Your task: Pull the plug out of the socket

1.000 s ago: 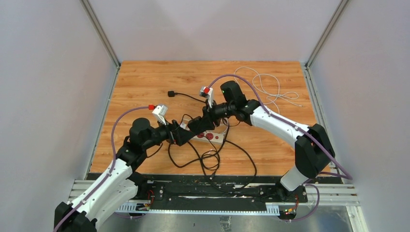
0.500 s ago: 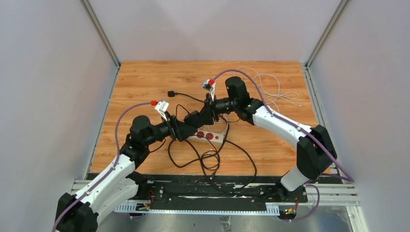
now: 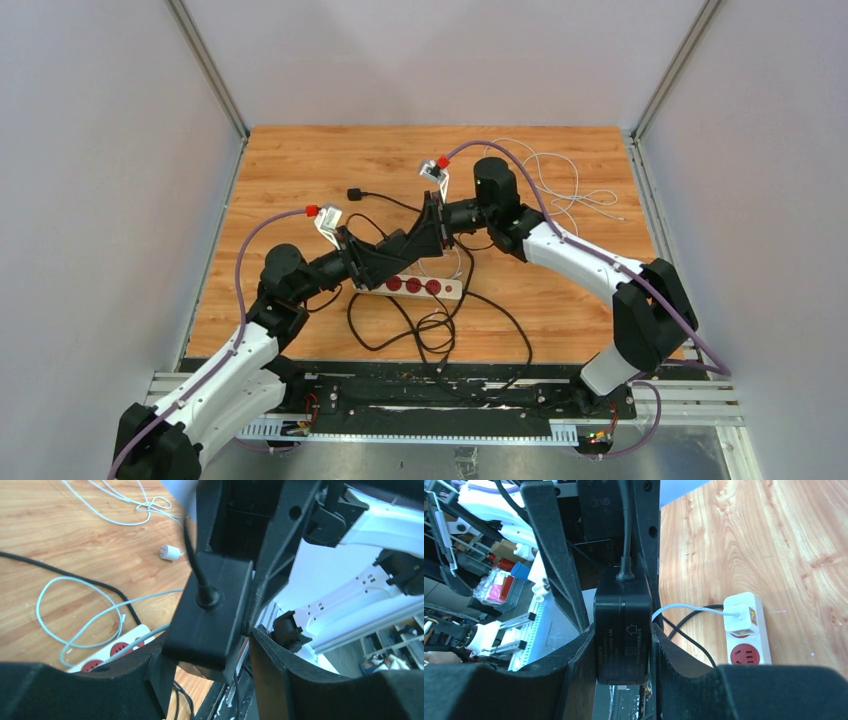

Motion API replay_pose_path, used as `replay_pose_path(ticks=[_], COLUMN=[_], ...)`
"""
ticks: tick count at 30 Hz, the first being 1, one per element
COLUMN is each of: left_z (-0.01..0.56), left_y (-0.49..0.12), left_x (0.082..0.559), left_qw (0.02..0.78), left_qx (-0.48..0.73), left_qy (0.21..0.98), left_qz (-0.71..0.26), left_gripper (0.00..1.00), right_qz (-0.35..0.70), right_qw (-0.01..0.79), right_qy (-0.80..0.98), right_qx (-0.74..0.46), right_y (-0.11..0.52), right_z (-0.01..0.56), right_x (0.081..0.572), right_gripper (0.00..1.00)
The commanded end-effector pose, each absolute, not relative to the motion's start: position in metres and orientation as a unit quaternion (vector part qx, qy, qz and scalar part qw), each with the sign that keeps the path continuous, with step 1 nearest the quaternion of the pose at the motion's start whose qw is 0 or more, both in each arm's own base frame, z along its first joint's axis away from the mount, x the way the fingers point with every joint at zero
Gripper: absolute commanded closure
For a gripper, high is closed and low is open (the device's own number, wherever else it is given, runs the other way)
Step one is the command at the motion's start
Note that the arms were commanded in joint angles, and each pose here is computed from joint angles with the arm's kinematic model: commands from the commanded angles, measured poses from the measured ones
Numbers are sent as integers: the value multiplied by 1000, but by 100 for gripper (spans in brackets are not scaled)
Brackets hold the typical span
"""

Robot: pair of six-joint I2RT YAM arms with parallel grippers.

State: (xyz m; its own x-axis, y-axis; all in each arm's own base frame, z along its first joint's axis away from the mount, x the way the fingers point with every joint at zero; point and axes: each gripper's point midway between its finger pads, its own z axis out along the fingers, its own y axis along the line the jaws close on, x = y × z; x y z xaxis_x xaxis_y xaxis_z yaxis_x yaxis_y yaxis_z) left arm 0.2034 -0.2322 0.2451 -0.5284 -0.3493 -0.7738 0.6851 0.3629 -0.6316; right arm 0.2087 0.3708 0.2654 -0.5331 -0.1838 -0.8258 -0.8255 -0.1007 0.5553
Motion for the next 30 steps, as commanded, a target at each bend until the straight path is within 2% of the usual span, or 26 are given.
replay_pose_path(ticks=[1, 3, 6, 7, 10, 12, 13, 20, 25, 30], left_z=[259, 263, 266, 266, 263, 259, 258, 254, 247, 261], left_y=[-235, -234, -233, -232, -229, -229, -229, -231, -232, -229], left_x=[197, 197, 199, 200, 204, 206, 207, 205, 206, 219], left_qw=[479, 481, 484, 484, 488, 485, 484, 463, 443, 455], left_qx=[131, 129, 115, 107, 91, 82, 80, 67, 57, 45], left_qy=[652, 648, 647, 649, 652, 657, 658, 665, 683, 695], left_qz=[-573, -576, -577, -577, -573, -572, -572, -583, -578, -555], left_gripper=[51, 67, 100, 100, 100, 100, 100, 100, 100, 100], right_qz=[657, 655, 649, 645, 631, 622, 617, 576, 548, 437], right_qw=[266, 271, 272, 275, 283, 286, 290, 326, 354, 415], right_qy=[558, 561, 567, 574, 598, 613, 620, 658, 676, 746], right_qx=[-432, -428, -428, -424, -406, -394, -388, -359, -345, -282], right_y=[365, 366, 366, 365, 358, 351, 348, 320, 295, 252], right_z=[304, 304, 300, 297, 291, 287, 286, 273, 270, 254], right_x=[187, 189, 192, 195, 208, 216, 220, 243, 257, 287], right_gripper=[100, 100, 99, 94, 88, 74, 61, 22, 6, 4])
